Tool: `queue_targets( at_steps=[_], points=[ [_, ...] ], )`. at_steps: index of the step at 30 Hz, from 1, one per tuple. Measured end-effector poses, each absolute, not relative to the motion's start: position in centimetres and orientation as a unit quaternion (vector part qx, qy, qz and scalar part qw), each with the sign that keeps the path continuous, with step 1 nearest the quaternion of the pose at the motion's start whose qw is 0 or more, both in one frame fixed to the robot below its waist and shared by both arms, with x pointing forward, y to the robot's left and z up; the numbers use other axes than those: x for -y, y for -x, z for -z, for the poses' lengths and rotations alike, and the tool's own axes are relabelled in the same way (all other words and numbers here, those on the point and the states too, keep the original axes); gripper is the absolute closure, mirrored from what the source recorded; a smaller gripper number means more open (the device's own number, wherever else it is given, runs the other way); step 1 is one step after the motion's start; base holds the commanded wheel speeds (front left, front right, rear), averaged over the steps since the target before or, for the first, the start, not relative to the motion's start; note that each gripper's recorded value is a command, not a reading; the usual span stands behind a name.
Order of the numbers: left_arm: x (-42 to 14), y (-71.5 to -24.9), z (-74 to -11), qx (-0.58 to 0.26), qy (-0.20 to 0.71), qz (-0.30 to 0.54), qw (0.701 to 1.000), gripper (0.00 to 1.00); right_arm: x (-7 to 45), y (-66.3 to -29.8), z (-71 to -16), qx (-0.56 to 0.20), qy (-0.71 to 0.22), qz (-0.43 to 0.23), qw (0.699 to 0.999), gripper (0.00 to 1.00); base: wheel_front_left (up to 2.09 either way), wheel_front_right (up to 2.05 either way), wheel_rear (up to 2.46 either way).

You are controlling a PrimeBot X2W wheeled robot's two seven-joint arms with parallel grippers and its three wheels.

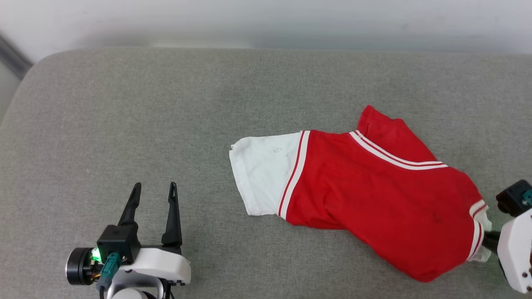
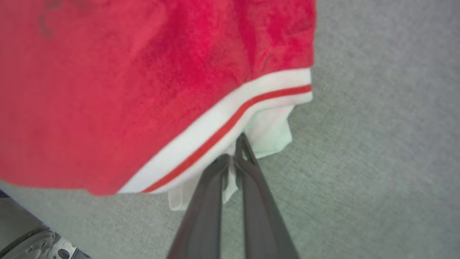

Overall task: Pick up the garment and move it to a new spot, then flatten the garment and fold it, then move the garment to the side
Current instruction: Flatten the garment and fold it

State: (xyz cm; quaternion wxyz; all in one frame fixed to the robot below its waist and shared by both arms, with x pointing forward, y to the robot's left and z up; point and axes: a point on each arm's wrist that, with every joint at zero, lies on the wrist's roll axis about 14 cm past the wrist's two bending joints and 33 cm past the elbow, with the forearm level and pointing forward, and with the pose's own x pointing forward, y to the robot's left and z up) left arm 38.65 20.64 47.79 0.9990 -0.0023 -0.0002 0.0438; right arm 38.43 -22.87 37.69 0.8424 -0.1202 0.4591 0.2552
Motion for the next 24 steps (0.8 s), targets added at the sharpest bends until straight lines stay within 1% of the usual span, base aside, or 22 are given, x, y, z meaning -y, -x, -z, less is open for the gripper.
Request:
queue_targets(
  at_steps=[1,2,5,11,14,17,19,24],
  points=[
    [-20.5,-38.6,-47.9,0.002,0.002,-0.043,0.999,0.0,22.7,-38.8,-38.2,-0.445,0.117,-0.253,0.851,0.52,0.0,0.0,0.0],
    [-20.5,-38.4,-48.0,0.002,0.001,-0.042,0.999,0.0,22.7,-39.3,-38.8,-0.432,0.116,-0.251,0.858,0.0,0.0,0.0,0.0],
    [-20.3,-37.7,-48.0,0.001,0.002,-0.041,0.999,0.0,23.3,-40.4,-41.3,-0.393,0.116,-0.242,0.88,0.0,0.0,0.0,0.0],
    [-20.0,-37.4,-48.5,0.01,0.003,-0.037,0.999,0.0,26.7,-42.5,-48.0,-0.318,0.14,-0.205,0.915,0.0,0.0,0.0,0.0],
    [-20.0,-37.3,-48.4,0.008,0.004,-0.038,0.999,0.0,27.7,-44.1,-51.4,-0.283,0.152,-0.19,0.928,0.0,0.0,0.0,0.0],
    [-20.1,-37.4,-48.2,0.006,0.003,-0.039,0.999,0.0,27.6,-45.3,-53.6,-0.269,0.168,-0.189,0.929,0.0,0.0,0.0,0.0],
    [-20.2,-37.7,-48.2,0.005,0.003,-0.04,0.999,0.0,27.1,-45.9,-54.0,-0.276,0.176,-0.193,0.925,0.0,0.0,0.0,0.0],
    [-20.4,-38.3,-47.9,0.002,0.001,-0.042,0.999,0.0,24.4,-45.7,-50.8,-0.355,0.175,-0.223,0.891,0.0,0.0,0.0,0.0]
  ],
)
